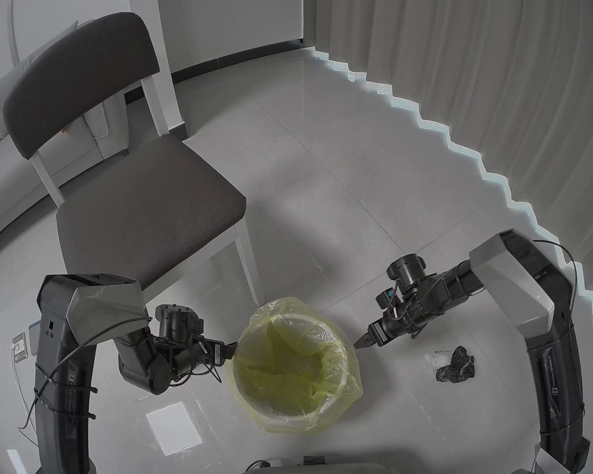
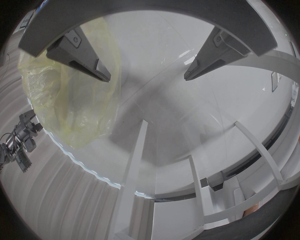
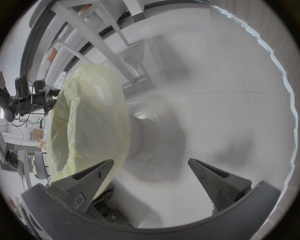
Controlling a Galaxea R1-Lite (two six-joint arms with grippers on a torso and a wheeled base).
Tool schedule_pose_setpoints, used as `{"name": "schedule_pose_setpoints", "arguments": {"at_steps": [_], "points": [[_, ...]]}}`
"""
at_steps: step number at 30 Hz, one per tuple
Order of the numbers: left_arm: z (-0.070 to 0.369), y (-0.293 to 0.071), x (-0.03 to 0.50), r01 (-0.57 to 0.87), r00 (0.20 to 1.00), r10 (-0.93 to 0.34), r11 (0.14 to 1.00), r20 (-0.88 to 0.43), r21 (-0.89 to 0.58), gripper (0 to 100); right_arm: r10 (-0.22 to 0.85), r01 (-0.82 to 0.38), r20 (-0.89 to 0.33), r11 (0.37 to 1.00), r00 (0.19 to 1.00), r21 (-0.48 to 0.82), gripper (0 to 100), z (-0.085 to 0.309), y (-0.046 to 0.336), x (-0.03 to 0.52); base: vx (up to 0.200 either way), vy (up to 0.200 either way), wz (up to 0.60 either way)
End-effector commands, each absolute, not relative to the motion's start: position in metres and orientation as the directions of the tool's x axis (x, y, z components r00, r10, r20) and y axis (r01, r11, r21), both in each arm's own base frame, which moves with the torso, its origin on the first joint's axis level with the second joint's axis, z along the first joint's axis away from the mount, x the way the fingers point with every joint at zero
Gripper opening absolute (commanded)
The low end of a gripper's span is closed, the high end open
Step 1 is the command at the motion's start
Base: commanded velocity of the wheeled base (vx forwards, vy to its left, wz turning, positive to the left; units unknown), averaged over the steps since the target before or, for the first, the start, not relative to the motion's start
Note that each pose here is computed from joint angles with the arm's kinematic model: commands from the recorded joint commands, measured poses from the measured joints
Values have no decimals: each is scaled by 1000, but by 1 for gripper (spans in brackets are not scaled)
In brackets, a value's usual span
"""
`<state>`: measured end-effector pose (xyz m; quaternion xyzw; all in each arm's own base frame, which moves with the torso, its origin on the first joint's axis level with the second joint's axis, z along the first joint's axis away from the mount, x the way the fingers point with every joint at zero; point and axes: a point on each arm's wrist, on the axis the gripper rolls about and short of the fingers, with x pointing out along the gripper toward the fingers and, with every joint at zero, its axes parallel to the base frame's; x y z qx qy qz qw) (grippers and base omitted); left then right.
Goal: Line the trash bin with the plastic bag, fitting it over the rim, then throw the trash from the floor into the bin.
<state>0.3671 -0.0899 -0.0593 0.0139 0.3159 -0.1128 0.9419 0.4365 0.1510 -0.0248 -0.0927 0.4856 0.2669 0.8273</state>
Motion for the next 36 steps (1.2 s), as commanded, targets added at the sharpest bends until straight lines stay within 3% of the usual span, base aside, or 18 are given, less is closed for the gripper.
{"name": "schedule_pose_setpoints", "arguments": {"at_steps": [1,7,15,22,29,36], "points": [[-41,-72,360,194,788,-193,979,-584,-61,100,349,-497,-824,863,446,96,100,26,111,429,0,0,0],[-32,-60,350,191,807,-202,978,-554,-77,100,300,-418,-818,905,491,81,100,50,61,418,0,0,0],[-32,-57,335,196,836,-207,978,-508,-75,100,215,-338,-838,940,501,39,100,30,-3,404,0,0,0],[-27,-56,327,200,854,-211,977,-476,-75,100,171,-306,-836,952,521,3,100,-1,-30,400,0,0,0],[-4,-56,309,286,844,-307,951,-440,-115,100,99,-293,-837,953,538,-76,100,-36,-50,390,0,0,0],[14,-56,307,347,842,-374,927,-389,-140,100,91,-291,-838,953,538,-83,100,-42,-56,386,-200,0,0]]}}
